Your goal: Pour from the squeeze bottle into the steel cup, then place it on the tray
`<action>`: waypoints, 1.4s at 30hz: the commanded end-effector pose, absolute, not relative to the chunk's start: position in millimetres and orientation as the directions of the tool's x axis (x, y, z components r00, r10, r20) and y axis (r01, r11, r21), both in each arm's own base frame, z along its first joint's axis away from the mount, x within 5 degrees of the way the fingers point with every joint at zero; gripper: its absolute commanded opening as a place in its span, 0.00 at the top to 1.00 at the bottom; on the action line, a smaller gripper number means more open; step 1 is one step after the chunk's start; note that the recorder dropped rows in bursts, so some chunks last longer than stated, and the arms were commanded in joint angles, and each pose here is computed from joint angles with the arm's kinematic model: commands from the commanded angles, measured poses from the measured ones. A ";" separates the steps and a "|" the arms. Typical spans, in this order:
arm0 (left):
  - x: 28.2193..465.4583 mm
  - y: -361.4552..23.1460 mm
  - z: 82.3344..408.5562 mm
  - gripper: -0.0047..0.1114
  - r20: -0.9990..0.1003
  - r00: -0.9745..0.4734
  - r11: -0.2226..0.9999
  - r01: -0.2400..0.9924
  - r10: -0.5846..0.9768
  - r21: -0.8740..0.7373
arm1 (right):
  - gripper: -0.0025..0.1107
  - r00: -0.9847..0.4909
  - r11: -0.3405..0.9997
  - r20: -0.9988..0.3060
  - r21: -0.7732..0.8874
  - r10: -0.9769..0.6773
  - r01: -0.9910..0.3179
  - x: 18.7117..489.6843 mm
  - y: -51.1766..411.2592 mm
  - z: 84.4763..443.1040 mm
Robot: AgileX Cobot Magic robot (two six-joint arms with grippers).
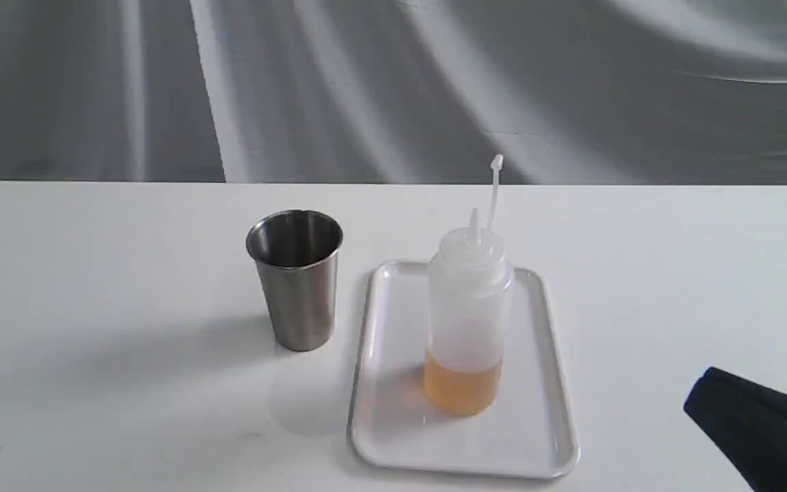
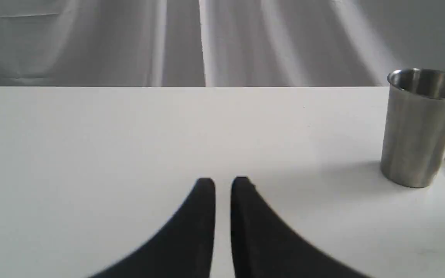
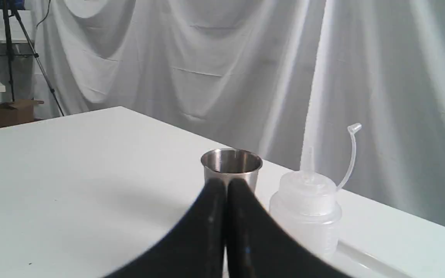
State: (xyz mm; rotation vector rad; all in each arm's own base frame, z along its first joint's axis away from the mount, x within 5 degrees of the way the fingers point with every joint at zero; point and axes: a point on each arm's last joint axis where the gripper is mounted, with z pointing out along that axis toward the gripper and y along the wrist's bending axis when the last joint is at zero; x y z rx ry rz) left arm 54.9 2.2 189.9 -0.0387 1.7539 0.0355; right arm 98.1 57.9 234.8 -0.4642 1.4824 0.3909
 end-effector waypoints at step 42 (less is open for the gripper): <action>55.0 2.1 189.1 0.89 -0.984 -0.177 0.999 -0.045 -0.009 -0.002 | 0.98 -0.213 0.889 -0.970 -0.006 -0.117 -0.457 76.2 39.0 190.0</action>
